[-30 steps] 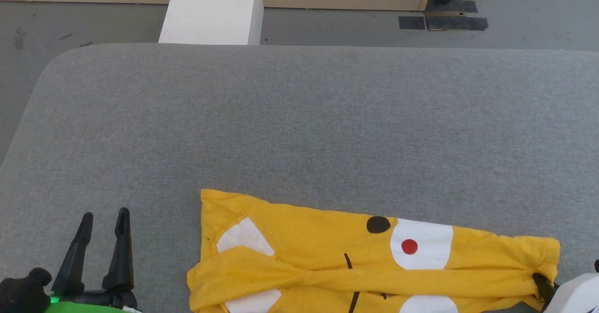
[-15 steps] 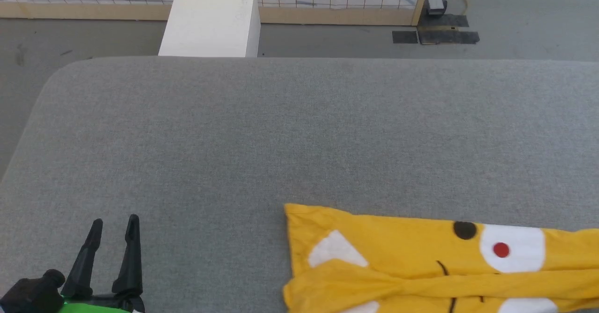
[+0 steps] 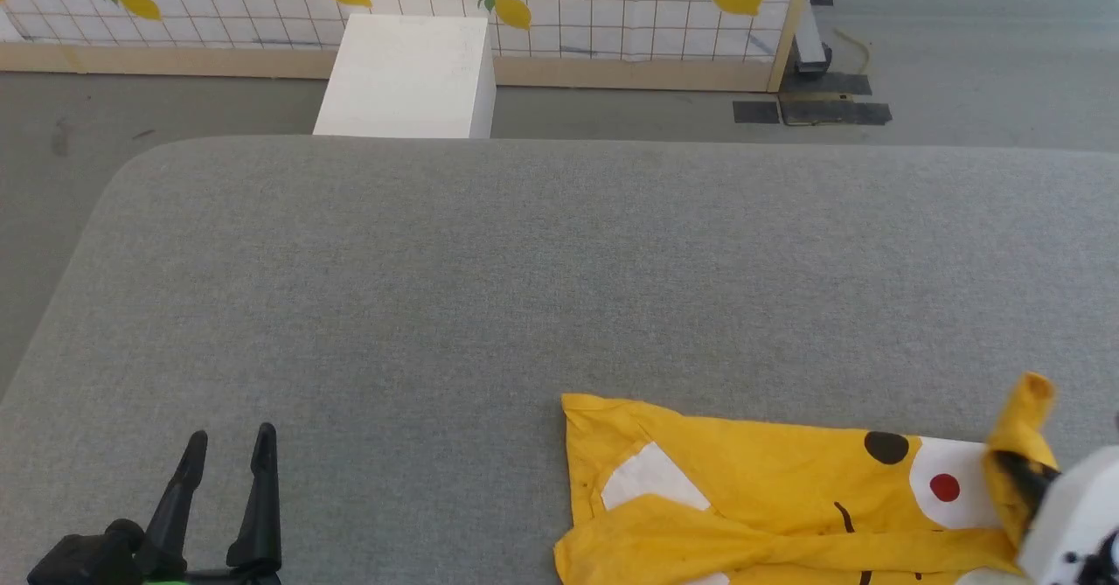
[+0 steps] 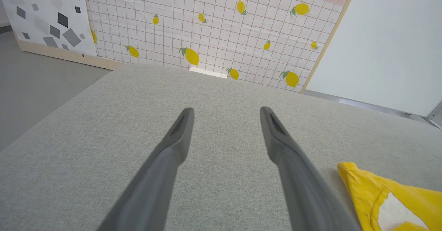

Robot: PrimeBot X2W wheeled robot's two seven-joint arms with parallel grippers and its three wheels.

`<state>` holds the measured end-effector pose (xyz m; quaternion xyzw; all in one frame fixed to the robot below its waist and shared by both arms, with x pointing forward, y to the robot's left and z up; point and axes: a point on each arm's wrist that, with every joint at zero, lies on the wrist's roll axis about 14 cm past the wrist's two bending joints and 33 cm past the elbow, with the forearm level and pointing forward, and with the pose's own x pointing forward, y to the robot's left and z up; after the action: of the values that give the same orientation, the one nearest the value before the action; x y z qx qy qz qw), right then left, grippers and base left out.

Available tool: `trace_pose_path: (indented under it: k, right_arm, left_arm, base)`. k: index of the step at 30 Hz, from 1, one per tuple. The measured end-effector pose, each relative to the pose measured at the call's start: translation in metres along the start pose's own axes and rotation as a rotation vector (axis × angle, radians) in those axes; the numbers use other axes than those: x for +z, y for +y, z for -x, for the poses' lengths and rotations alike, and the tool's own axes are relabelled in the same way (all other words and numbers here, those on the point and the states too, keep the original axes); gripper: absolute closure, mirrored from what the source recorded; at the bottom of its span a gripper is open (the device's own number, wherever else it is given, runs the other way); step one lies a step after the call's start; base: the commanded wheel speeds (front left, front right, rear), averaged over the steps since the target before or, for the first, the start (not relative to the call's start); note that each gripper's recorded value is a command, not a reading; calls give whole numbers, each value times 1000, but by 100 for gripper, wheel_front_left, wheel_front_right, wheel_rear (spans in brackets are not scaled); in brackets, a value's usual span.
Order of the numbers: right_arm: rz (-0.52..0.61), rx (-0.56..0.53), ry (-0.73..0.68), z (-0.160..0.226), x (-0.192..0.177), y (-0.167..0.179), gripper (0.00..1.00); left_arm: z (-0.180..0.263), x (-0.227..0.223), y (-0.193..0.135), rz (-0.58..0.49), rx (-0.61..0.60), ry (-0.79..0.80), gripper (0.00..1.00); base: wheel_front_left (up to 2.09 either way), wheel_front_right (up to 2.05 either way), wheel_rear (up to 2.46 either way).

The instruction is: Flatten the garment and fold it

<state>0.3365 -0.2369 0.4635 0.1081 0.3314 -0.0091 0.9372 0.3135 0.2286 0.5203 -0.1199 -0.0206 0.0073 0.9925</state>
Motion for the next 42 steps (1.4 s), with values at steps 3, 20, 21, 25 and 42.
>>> trace_pose_path:
  k: [3, 20, 21, 25, 42]
  right_arm:
    - [52, 117, 21, -1, -2, 40, 100]
    - [346, 586, 158, -19, -35, 220, 100]
    - [359, 597, 171, -22, -40, 226, 100]
    - [401, 613, 221, -34, -59, 239, 100]
    - [502, 566, 427, -66, -123, 235, 0]
  left_arm:
    - [2, 1, 0, 1, -1, -4, 0]
    - [11, -1, 6, -1, 32, 7, 0]
    - [12, 0, 7, -1, 34, 7, 0]
    - [16, -1, 9, -1, 46, 9, 0]
    - [26, -5, 15, 9, 82, 22, 0]
  base:
    - [0, 0, 0]
    - [0, 0, 0]
    - [0, 0, 0]
    - [0, 0, 0]
    - [0, 0, 0]
